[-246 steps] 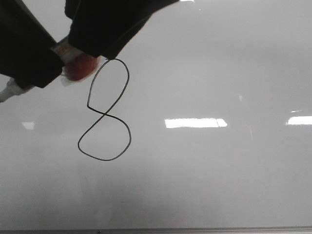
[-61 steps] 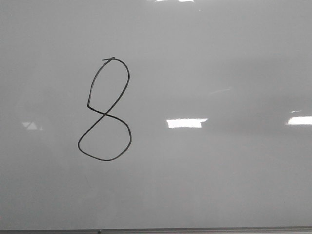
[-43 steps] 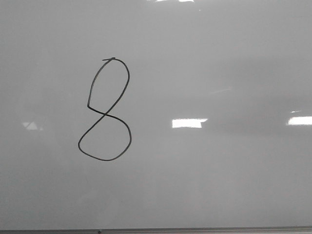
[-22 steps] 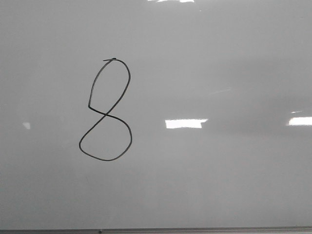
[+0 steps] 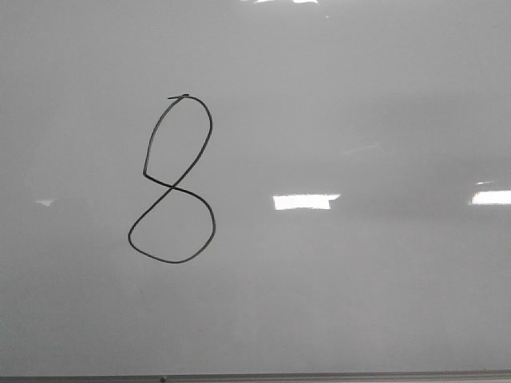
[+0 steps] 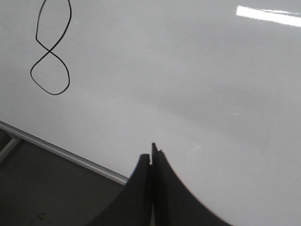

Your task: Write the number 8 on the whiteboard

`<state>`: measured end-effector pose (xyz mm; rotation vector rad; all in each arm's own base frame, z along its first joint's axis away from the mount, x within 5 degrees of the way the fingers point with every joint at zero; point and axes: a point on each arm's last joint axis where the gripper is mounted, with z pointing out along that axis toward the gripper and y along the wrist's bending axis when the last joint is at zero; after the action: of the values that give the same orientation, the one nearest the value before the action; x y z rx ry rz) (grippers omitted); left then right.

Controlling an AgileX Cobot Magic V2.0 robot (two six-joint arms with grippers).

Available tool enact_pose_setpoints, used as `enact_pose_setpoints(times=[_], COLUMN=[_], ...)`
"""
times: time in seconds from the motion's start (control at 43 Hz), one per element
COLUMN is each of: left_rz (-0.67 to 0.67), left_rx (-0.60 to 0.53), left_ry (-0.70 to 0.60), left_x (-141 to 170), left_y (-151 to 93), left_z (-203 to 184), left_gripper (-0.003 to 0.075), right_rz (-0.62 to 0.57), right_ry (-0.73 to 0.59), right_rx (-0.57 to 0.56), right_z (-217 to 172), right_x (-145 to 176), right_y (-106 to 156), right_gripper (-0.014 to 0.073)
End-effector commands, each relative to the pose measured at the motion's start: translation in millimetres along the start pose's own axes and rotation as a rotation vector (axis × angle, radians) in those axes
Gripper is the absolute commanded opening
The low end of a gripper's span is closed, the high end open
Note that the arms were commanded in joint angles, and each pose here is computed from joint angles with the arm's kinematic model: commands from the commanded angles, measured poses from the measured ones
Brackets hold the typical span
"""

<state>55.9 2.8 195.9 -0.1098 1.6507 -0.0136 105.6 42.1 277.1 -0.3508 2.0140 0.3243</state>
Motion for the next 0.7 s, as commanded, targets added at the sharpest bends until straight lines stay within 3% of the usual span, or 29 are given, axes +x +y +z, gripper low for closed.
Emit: enact_pose_setpoints(times=[0.0,0.674], left_rz=[-0.005,-0.005], left_rx=[-0.001,-0.001], left_ry=[-0.09,-0.09], left_x=[-4.4,-4.4], left_y=[0.3,0.3], left_z=[-0.5,-0.5], left_gripper=[-0.0021,-0.0021], right_rz=[0.014,-0.003], right_ry=[-0.087,-0.093], right_rx=[0.021,0.034], right_z=[-3.8,-3.4], right_x=[-13.7,-12.8], right_y=[-1.7,-2.8], right_gripper=[-0.0069,-0.0069])
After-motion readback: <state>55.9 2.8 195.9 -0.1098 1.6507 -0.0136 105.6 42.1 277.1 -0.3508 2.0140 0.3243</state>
